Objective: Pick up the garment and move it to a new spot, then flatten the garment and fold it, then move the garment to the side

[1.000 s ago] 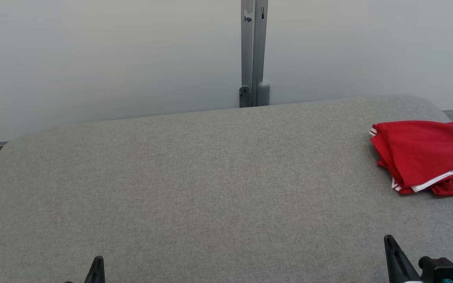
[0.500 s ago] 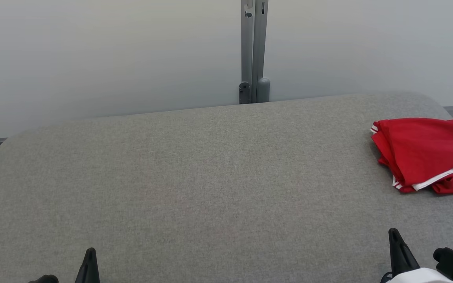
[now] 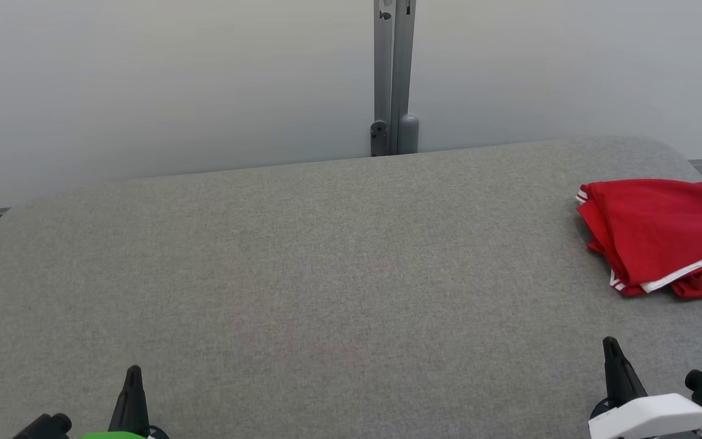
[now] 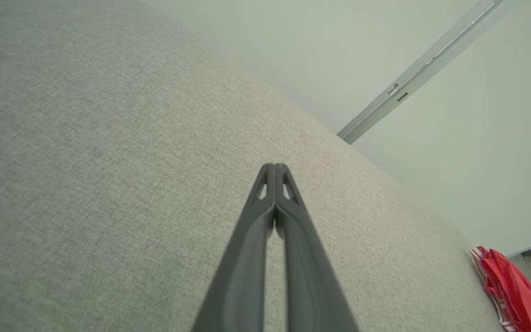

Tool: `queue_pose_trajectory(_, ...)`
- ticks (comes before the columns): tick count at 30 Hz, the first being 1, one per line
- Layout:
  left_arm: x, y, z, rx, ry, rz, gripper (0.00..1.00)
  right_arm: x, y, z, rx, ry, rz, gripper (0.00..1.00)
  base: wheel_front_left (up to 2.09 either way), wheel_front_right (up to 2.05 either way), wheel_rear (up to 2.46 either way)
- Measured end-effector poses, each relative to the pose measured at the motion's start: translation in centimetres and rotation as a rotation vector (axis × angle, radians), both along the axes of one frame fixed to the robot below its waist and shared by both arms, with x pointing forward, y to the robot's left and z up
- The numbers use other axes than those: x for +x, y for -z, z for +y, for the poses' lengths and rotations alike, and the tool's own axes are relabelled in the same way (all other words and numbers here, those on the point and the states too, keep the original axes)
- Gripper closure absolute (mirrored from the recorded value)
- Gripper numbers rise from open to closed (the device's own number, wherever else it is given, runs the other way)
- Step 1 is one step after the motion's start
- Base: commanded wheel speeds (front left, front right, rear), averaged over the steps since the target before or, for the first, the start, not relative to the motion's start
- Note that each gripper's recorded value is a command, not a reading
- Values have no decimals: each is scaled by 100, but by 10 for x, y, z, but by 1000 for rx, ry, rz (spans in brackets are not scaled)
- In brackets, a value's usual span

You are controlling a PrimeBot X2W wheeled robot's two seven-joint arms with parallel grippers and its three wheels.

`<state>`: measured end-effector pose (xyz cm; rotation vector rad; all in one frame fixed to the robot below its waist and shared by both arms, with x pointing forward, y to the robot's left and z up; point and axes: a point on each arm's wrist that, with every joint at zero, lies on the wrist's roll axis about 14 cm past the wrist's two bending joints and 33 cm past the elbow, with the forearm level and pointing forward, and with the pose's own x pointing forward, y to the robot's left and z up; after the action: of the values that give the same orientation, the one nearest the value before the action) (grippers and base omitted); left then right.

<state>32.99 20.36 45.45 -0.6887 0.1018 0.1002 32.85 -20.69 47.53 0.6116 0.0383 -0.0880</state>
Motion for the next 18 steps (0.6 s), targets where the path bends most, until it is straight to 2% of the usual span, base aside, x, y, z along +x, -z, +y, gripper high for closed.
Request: queue_pose_trajectory(18,16,-12,0,-235,-27,-27,100,15,-6,0,262,15,-14,100,0,0,0)
